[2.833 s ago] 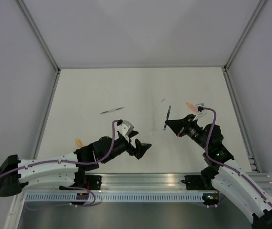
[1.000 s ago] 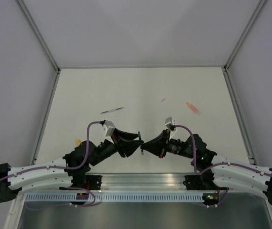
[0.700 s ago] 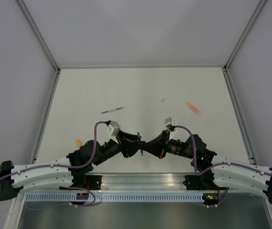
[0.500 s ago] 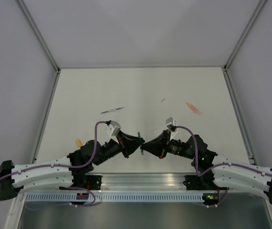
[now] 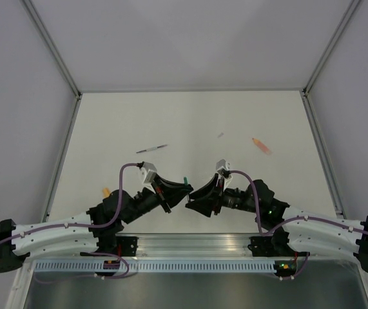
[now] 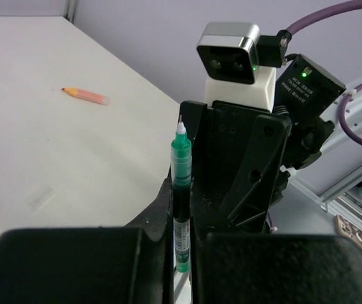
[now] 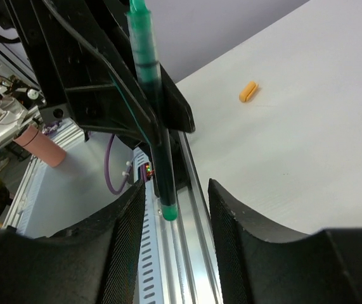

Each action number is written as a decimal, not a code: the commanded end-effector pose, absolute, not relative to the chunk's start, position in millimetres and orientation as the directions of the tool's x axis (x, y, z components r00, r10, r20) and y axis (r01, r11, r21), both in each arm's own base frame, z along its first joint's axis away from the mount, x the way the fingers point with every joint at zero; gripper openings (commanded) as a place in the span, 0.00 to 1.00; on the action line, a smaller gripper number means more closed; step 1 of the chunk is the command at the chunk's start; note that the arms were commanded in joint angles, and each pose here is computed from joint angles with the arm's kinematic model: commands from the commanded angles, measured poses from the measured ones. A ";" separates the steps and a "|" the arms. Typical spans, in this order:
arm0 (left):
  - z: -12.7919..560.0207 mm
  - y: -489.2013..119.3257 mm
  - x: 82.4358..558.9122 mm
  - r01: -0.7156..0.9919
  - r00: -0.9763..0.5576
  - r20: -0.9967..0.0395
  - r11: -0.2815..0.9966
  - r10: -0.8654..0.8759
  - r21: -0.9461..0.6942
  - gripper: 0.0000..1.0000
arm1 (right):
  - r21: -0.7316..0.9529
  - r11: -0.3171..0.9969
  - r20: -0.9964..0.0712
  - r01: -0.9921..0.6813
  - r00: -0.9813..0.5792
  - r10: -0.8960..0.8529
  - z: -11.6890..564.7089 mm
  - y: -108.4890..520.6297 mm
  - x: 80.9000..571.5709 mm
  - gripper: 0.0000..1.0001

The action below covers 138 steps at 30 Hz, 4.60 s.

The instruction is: Insert the pens into the pen caps

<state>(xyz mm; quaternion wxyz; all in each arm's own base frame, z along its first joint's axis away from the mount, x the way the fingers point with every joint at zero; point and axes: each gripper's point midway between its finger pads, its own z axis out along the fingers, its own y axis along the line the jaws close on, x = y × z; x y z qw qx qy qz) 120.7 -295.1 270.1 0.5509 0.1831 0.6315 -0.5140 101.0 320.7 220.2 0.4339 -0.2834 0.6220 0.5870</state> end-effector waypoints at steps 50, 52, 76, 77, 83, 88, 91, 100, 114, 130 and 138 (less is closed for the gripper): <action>288.4 -295.0 116.5 0.828 -0.292 -0.891 0.374 -0.348 -0.417 0.02 | 0.461 0.187 -0.885 -0.868 -0.433 0.169 241.7 321.9 105.1 0.49; 288.2 -284.0 123.4 0.797 -0.289 -0.884 0.419 -0.366 -0.434 0.02 | 0.408 0.274 -0.913 -0.871 -0.381 0.148 241.6 314.2 116.8 0.60; 281.9 -168.4 178.3 0.442 -0.086 -0.808 0.705 -0.583 -0.555 0.02 | 0.054 0.802 -0.472 0.595 -0.692 0.545 73.1 236.4 243.6 0.42; 281.2 -168.3 178.3 0.442 -0.087 -0.808 0.704 -0.583 -0.556 0.02 | 0.045 0.799 -0.460 0.599 -0.698 0.549 70.4 243.1 245.1 0.41; 282.3 -164.2 177.0 0.444 -0.083 -0.795 0.692 -0.601 -0.569 0.02 | 0.086 0.699 -0.438 0.710 -0.604 0.666 66.8 258.1 259.4 0.44; 282.0 -161.9 176.3 0.442 -0.085 -0.785 0.683 -0.614 -0.582 0.02 | 0.188 0.596 -0.443 0.781 -0.474 0.761 73.1 245.4 260.1 0.52; 283.3 -159.5 175.9 0.441 -0.083 -0.779 0.678 -0.622 -0.588 0.02 | 0.200 0.562 -0.439 0.802 -0.440 0.784 67.2 239.6 259.7 0.52; 283.3 -156.5 176.0 0.433 -0.080 -0.773 0.676 -0.630 -0.596 0.02 | 0.245 0.569 -0.411 0.785 -0.447 0.794 44.0 241.7 280.2 0.51; 284.2 -155.7 175.5 0.436 -0.080 -0.770 0.673 -0.633 -0.598 0.02 | 0.174 0.586 -0.350 0.791 -0.507 0.788 1.0 249.3 282.6 0.47; 285.6 -151.5 174.5 0.431 -0.081 -0.756 0.661 -0.650 -0.614 0.02 | 0.136 0.622 -0.346 0.771 -0.551 0.759 -20.4 220.2 274.5 0.27; 284.7 -150.8 175.4 0.425 -0.078 -0.758 0.666 -0.648 -0.613 0.02 | 0.182 0.656 -0.315 0.733 -0.589 0.745 -22.5 232.3 281.4 0.24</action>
